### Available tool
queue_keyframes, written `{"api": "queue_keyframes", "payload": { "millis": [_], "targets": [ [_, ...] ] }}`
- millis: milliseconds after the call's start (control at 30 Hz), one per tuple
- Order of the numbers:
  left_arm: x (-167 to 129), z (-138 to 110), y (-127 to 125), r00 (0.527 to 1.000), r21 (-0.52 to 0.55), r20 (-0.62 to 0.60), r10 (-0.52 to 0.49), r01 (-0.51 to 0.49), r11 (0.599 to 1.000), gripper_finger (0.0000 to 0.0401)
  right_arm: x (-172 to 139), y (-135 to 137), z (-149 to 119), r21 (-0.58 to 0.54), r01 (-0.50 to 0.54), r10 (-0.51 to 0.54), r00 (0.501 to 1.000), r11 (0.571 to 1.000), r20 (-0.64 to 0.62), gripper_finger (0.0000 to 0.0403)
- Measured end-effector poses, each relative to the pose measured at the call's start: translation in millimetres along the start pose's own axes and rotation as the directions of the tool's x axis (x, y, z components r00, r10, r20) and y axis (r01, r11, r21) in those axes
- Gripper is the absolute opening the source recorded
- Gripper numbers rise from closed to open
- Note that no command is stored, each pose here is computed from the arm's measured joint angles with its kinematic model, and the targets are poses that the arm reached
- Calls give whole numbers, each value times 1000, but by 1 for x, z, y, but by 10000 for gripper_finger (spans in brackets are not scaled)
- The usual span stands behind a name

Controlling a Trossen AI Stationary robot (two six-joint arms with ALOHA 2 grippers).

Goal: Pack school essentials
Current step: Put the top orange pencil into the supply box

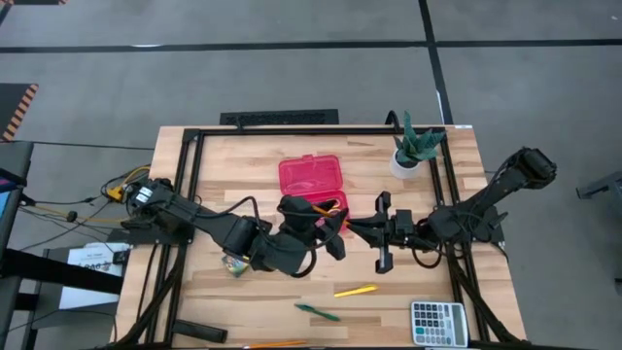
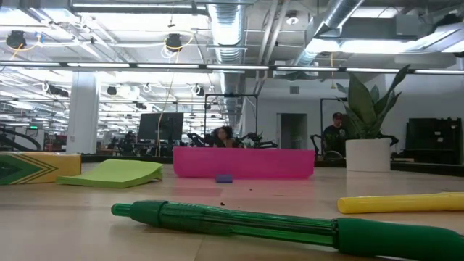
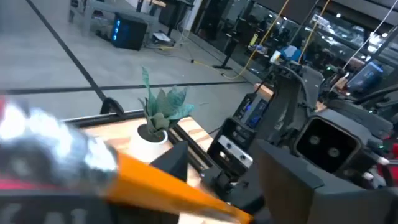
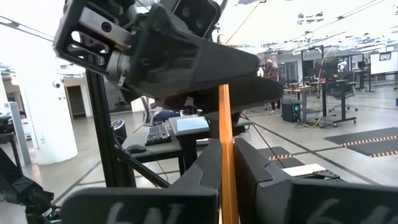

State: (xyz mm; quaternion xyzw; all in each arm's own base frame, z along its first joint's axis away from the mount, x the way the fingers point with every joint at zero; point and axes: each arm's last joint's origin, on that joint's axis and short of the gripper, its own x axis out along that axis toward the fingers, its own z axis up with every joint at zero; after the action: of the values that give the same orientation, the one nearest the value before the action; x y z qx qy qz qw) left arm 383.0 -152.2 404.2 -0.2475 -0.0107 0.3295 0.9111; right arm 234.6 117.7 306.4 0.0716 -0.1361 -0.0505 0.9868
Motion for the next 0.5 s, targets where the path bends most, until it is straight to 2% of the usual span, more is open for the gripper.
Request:
{"api": "queue_keyframes", "payload": {
  "millis": [233, 500],
  "targets": [
    [3, 1, 0, 998, -5, -39, -44, 44, 999, 18, 1, -2, -1, -12, 3, -3, 1000, 1000, -4, 33],
    [4, 0, 1, 998, 27, -47, -34, 35, 999, 7, 5, -8, -2, -30, 27, -27, 1000, 999, -8, 38]
  ]
}}
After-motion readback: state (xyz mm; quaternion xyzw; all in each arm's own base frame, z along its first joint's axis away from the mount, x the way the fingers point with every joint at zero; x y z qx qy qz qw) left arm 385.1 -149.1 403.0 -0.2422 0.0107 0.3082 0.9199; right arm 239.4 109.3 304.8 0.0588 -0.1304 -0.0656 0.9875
